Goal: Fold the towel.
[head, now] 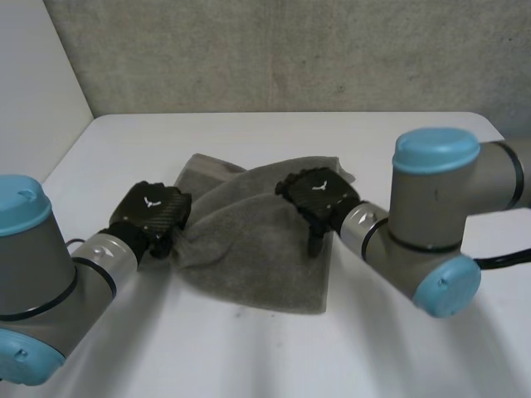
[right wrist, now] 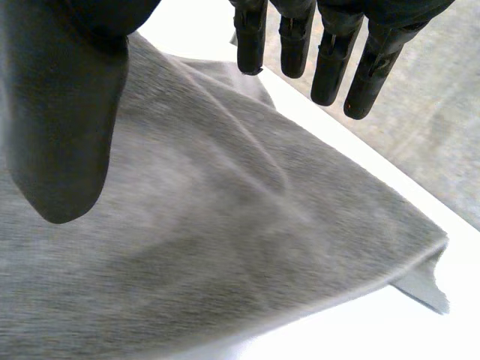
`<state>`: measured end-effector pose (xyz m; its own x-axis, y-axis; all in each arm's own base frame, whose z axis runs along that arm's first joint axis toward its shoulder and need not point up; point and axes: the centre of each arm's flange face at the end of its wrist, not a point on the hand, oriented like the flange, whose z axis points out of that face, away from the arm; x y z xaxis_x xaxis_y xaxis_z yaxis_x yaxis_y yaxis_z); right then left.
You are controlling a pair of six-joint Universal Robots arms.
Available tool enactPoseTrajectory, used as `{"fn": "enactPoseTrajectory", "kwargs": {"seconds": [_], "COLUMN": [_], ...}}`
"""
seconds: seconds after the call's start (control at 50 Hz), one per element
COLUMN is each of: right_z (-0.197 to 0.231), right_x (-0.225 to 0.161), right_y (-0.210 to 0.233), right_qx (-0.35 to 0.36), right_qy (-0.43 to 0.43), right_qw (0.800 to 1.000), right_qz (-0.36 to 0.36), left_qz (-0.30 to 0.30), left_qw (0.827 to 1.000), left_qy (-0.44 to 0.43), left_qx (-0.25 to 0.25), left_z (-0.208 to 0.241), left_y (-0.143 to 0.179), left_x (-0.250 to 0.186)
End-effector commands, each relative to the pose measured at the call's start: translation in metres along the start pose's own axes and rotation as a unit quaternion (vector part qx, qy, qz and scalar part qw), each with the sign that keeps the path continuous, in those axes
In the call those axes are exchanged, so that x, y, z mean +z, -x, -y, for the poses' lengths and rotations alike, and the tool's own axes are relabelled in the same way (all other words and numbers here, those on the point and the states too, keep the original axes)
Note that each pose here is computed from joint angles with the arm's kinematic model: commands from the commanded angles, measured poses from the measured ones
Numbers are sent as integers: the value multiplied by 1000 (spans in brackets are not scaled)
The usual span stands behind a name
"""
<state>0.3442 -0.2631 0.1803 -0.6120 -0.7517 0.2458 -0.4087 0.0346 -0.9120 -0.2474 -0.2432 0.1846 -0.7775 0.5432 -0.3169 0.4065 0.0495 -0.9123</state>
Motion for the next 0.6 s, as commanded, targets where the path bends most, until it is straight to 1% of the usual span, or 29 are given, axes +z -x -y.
{"fn": "enactPoseTrajectory", "kwargs": {"seconds": [0.02,0.04,0.12,0.16,0.24,0.28,0.3,0.34,0.4,0.44,0.46,0.5,0.52,0.54,0.56,0.6], "right_z": [-5,-5,-10,-12,-16,-17,-17,-21,-22,-25,-25,-30,-30,-32,-32,-34], "right_x": [16,16,12,10,4,1,1,-1,-2,-3,-3,-4,-4,-4,-4,-6], "right_y": [-37,-37,-39,-40,-41,-39,-38,-33,-28,-23,-23,-15,-15,-9,-9,0], "right_qx": [-10,-10,-33,-36,-29,-28,-28,-26,-29,-33,-33,-35,-35,-36,-36,-39], "right_qy": [41,41,77,85,93,92,92,86,81,73,73,74,74,76,76,77], "right_qw": [999,999,996,995,994,994,994,994,995,995,995,995,995,994,994,993], "right_qz": [-5,-5,31,36,43,47,47,55,59,59,59,65,65,71,71,80], "left_qz": [15,18,27,42,53,69,69,95,104,117,117,129,129,136,136,159], "left_qw": [1000,999,999,998,998,997,997,995,994,992,992,990,990,988,988,983], "left_qy": [-26,-33,-41,-44,-41,-33,-33,-28,-31,-35,-35,-35,-35,-33,-33,-24], "left_qx": [5,6,11,12,11,7,7,3,3,20,20,52,53,69,69,87], "left_z": [16,20,25,25,22,17,17,12,11,11,11,7,7,3,3,-3], "left_y": [8,10,16,27,37,51,52,76,84,99,99,110,110,116,116,128], "left_x": [1,2,5,11,21,35,35,50,58,75,75,93,94,103,103,117]}}
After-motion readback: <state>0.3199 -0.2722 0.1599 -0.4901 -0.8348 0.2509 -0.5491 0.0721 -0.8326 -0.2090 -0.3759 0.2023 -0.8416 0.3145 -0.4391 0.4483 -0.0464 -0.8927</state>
